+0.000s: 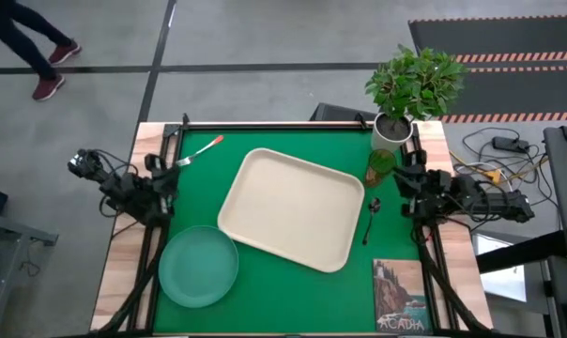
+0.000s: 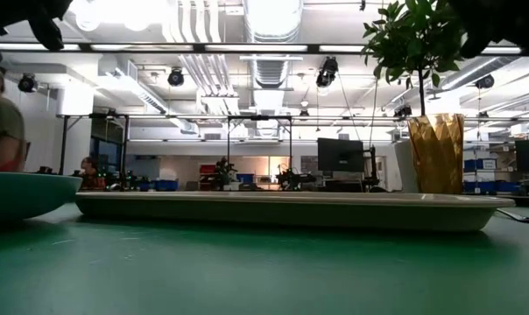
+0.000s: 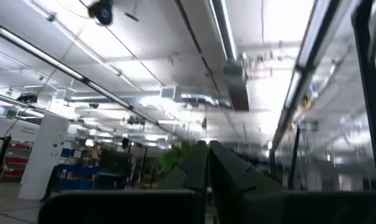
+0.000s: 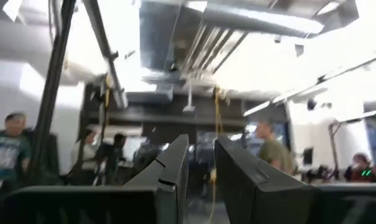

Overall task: Pick and place plate/cup/fork/spoon on tray
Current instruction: Put the orange fork on the left of the white tray

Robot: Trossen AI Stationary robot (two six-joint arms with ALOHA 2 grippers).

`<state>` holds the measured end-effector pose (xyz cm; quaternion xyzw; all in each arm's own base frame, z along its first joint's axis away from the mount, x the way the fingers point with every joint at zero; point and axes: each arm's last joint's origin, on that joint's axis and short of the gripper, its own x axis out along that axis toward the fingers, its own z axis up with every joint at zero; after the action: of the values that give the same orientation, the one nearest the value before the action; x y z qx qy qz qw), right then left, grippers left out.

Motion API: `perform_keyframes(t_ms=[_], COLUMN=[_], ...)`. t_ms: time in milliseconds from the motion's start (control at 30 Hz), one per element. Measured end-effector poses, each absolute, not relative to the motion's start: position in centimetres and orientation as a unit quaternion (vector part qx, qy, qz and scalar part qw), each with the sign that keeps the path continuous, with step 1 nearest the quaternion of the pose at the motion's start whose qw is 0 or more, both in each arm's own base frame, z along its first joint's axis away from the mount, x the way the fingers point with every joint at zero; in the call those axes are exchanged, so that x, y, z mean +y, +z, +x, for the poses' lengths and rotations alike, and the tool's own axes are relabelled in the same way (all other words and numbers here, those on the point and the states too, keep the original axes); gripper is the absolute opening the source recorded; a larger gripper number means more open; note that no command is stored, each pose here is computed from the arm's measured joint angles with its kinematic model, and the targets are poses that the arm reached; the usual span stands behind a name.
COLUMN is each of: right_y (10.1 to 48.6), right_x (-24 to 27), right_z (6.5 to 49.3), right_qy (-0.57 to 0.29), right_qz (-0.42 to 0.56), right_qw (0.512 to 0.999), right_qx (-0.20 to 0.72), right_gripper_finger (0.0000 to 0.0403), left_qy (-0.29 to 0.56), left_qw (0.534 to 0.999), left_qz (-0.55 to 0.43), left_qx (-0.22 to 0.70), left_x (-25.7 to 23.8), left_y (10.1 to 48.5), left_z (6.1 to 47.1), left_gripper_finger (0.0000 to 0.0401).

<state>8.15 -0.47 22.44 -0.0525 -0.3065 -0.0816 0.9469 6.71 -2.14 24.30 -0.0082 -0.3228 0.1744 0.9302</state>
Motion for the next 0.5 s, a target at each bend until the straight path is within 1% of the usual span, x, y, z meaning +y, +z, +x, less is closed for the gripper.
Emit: perform_keyframes(t_ms=[200, 300, 500], right_y=[23.6, 24.8, 26.2], right_x=[-0.5, -0.5, -0.5], right_z=[7.8, 7.6, 8.0], right_qy=[-0.092, -0.095, -0.099], right_qz=[-0.080, -0.084, -0.099], right_qw=[0.939, 0.935, 0.939], right_qx=[-0.321, -0.332, -0.315], right_gripper_finger=[0.0068, 0.0068, 0.0068], left_qy=[0.184, 0.181, 0.178], left_qw=[0.912, 0.912, 0.921], left_qz=[-0.049, -0.057, -0.039], left_qx=[-0.363, -0.364, -0.344], left_x=[-1.6, -1.6, -2.1], left_y=[24.9, 24.9, 24.9], left_z=[5.9, 6.0, 6.7], left_gripper_finger=[0.0000, 0.0000, 0.0000])
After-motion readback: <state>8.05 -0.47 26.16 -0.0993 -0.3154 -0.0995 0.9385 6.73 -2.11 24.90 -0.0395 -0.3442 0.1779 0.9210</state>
